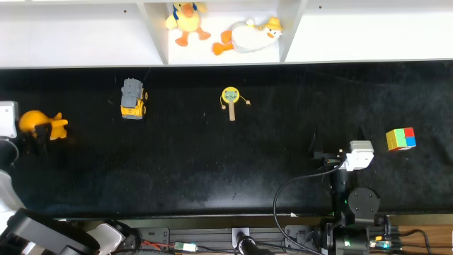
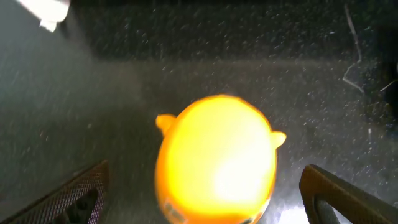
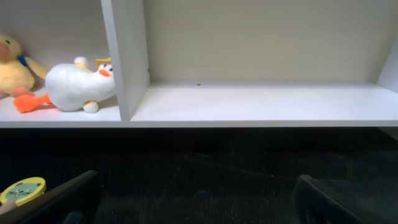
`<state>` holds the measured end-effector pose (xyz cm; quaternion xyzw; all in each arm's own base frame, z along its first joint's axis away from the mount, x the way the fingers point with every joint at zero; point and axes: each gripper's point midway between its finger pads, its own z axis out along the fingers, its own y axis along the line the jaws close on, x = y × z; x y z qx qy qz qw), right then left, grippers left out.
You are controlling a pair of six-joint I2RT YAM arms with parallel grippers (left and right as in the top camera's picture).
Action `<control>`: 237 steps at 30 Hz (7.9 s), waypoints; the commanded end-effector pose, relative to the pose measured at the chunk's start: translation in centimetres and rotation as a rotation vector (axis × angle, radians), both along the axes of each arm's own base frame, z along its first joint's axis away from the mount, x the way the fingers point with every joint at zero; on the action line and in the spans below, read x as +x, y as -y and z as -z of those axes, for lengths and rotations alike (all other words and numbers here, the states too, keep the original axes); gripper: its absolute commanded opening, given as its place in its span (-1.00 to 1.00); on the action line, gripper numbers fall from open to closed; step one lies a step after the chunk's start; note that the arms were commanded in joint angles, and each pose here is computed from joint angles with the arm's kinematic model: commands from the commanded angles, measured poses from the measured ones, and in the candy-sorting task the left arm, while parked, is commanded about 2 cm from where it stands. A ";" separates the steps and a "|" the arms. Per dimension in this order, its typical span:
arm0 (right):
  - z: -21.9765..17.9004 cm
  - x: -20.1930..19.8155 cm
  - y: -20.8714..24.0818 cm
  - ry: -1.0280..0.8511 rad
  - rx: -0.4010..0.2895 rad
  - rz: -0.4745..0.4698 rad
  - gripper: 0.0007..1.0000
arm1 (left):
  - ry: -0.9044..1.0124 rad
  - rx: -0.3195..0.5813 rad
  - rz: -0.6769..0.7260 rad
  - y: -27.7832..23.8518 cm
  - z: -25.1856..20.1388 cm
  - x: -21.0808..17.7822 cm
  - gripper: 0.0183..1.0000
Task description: Store Toys
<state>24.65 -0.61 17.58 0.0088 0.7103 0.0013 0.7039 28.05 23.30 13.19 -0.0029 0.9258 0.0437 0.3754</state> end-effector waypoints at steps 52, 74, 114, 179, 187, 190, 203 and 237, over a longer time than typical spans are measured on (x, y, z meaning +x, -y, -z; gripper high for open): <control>0.4 0.0 0.0 -0.002 -0.003 -0.002 0.99 | 0.351 0.020 0.025 3.2 -11.2 2.9 -0.80; 0.4 0.0 0.0 -0.002 -0.003 -0.002 0.99 | 0.413 0.013 0.014 2.5 -13.0 9.1 -0.75; 0.4 0.0 0.0 -0.002 -0.003 -0.002 0.99 | 0.328 0.005 0.030 3.4 -13.5 14.9 -0.74; 0.4 0.0 0.0 -0.002 -0.003 -0.002 0.99 | 0.225 0.033 -0.064 4.4 -10.1 16.9 -0.67; 0.4 0.0 0.0 -0.002 -0.003 -0.002 0.99 | 0.237 0.049 -0.075 4.7 -11.9 15.8 -0.67; 0.4 0.0 0.0 -0.001 -0.003 -0.002 0.98 | 0.236 0.049 -0.076 4.8 -12.0 15.7 -0.68; 0.4 0.0 0.0 -0.002 -0.003 -0.002 0.99 | 0.258 0.056 -0.077 4.6 -12.4 16.0 -0.67; 0.4 0.0 0.0 -0.001 -0.003 -0.002 0.99 | 0.228 0.007 -0.103 3.7 -9.0 17.8 -0.66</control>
